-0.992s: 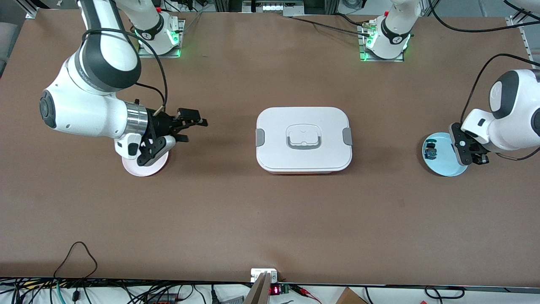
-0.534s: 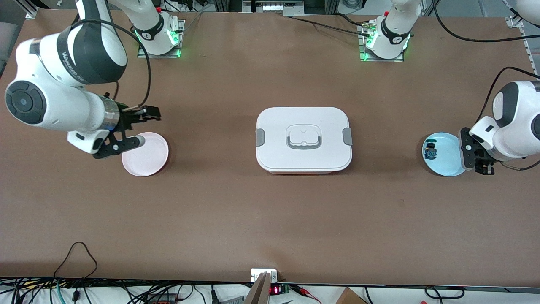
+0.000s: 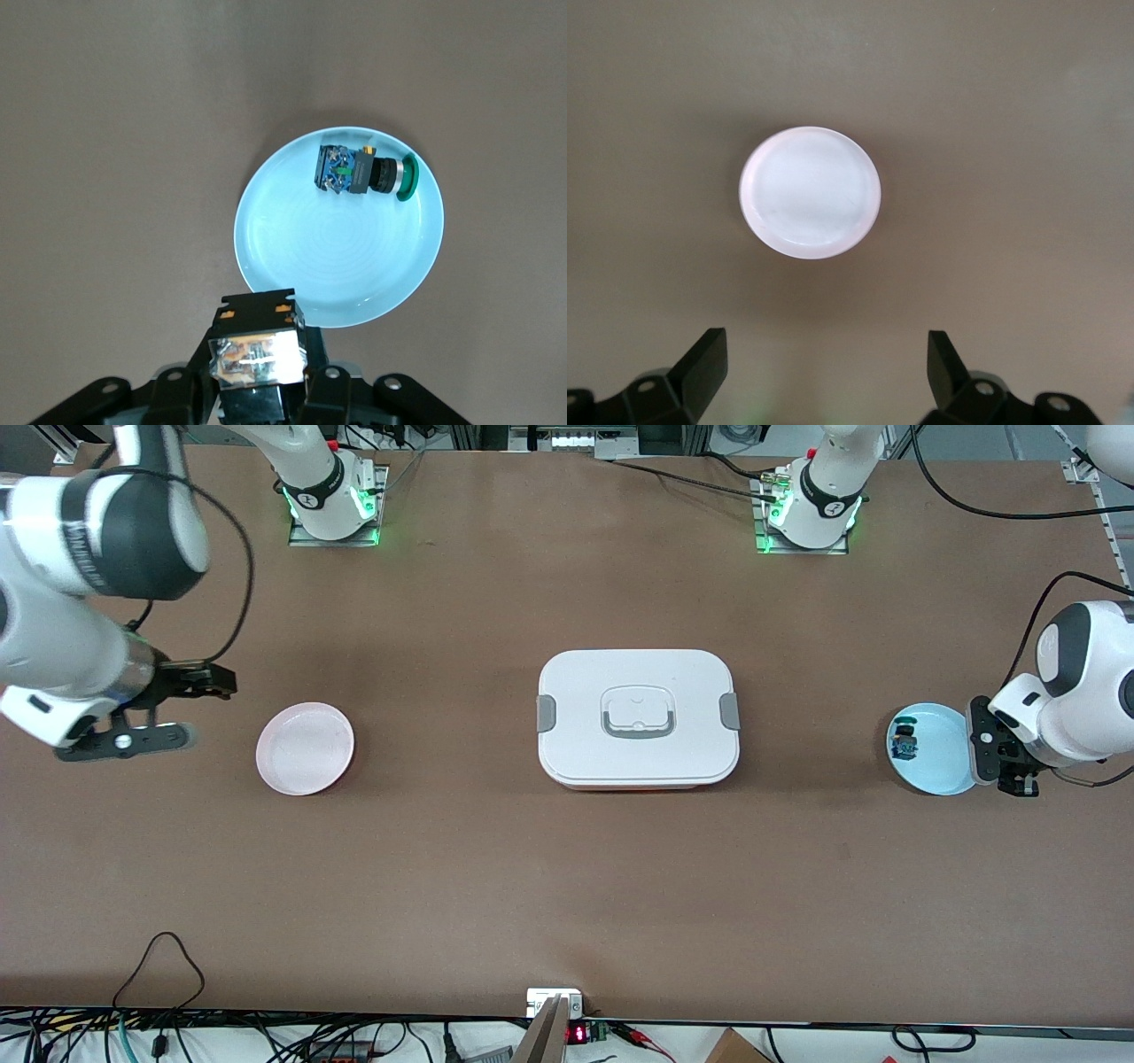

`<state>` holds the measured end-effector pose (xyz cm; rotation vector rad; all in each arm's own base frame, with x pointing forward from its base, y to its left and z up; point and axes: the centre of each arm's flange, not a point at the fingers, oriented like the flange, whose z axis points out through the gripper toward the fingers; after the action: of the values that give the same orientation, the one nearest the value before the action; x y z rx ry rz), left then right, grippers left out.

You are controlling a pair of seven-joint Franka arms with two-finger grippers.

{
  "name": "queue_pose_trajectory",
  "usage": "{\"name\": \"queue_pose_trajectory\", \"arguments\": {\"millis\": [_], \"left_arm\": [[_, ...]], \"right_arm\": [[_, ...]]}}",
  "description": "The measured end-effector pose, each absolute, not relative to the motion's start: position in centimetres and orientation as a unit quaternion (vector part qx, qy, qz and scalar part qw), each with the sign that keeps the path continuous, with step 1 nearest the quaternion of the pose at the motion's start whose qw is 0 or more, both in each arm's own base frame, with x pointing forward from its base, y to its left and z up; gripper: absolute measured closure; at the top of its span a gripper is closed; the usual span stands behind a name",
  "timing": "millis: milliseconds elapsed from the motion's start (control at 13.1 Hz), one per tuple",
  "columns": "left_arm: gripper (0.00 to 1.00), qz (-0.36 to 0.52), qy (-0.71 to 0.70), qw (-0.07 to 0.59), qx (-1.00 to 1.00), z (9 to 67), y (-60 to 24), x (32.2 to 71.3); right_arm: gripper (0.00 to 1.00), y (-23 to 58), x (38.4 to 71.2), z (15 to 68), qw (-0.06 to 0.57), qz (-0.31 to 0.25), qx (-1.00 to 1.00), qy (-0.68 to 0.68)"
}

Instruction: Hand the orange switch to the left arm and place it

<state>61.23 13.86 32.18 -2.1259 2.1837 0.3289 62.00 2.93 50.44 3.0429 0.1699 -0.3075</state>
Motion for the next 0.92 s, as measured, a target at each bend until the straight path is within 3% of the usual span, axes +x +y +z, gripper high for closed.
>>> {"name": "queue_pose_trajectory", "arguments": {"millis": [229,916], "left_arm": [[0.59,0.107,0.701,0.022,-0.705,29.9,16.3,60.7],[0.59,0.107,0.709,-0.043,-0.696,21.8,17.9,58.9]], "right_arm": [[0.00,-3.1,62.2,49.5,-0.011,-0.087,0.996,0.012],[0.00,1.7,61.2,51.6,-0.010,-0.068,0.996,0.050]]}}
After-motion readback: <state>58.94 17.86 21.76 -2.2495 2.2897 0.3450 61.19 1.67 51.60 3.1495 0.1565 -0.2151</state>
